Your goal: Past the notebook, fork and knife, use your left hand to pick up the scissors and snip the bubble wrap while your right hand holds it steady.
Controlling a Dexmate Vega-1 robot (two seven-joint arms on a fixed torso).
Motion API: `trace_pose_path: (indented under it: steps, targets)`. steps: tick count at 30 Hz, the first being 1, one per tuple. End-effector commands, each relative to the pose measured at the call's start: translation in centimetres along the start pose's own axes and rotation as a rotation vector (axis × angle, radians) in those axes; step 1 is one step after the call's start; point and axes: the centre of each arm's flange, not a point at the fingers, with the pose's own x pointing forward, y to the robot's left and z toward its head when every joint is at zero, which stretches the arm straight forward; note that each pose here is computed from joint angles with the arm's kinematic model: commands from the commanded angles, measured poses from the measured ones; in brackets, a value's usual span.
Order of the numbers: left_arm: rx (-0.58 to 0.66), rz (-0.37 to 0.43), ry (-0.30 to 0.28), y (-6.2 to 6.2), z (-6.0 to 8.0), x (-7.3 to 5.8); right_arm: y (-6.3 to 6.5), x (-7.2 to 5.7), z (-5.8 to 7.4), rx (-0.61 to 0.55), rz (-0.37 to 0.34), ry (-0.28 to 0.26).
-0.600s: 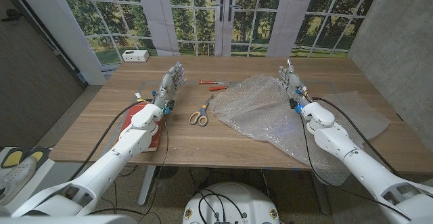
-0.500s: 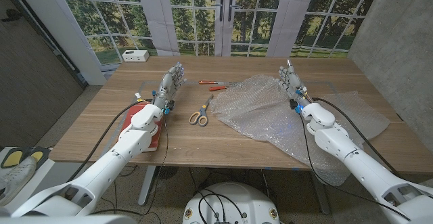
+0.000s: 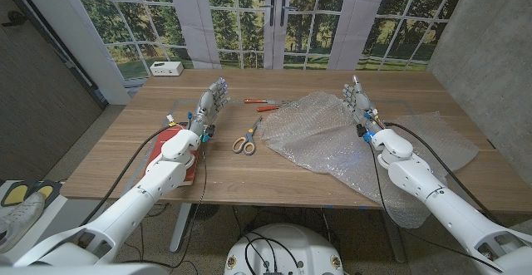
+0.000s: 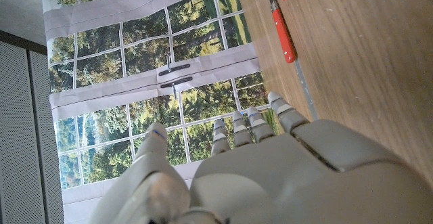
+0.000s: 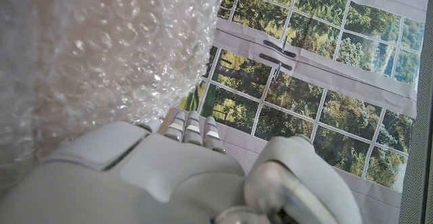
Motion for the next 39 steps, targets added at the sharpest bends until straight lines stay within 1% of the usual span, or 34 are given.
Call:
trace_pose_path:
  steps: [1, 11, 17, 24, 27, 29, 32, 33, 36, 39]
  targets:
    - [0.112, 0.022, -0.06, 0.4, 1.0, -0.5, 0.2, -0.1, 0.4, -0.028, -0.002, 0.006]
    - [0.15, 0.023, -0.072, 0.9, 1.3, -0.9, 0.5, -0.1, 0.7, -0.046, -0.007, 0.002]
    - [0.19, 0.009, -0.068, 1.0, 1.7, -0.9, 0.8, -0.3, 1.3, -0.059, -0.013, 0.009]
    - [0.22, 0.004, -0.068, 0.4, 1.8, -0.8, 0.6, -0.4, 1.5, -0.066, 0.005, -0.002]
    - [0.25, -0.01, -0.068, 0.2, 2.2, -1.0, 0.5, -0.4, 1.7, -0.086, 0.015, -0.006]
    - [0.251, -0.002, -0.079, 0.1, 2.6, -1.1, 0.6, -0.4, 1.9, -0.078, 0.026, -0.006]
    - [0.246, 0.002, -0.111, 0.0, 2.9, -1.1, 0.6, -0.4, 2.2, -0.109, 0.038, -0.006]
    - [0.243, 0.001, -0.113, 0.0, 3.0, -1.1, 0.6, -0.4, 2.2, -0.112, 0.035, -0.003]
    - [0.246, 0.013, -0.116, 0.0, 3.0, -1.1, 0.7, -0.5, 2.6, -0.113, 0.034, -0.016]
    - [0.254, 0.026, -0.12, 0.0, 2.6, -1.2, 0.8, -0.4, 3.0, -0.141, 0.039, -0.028]
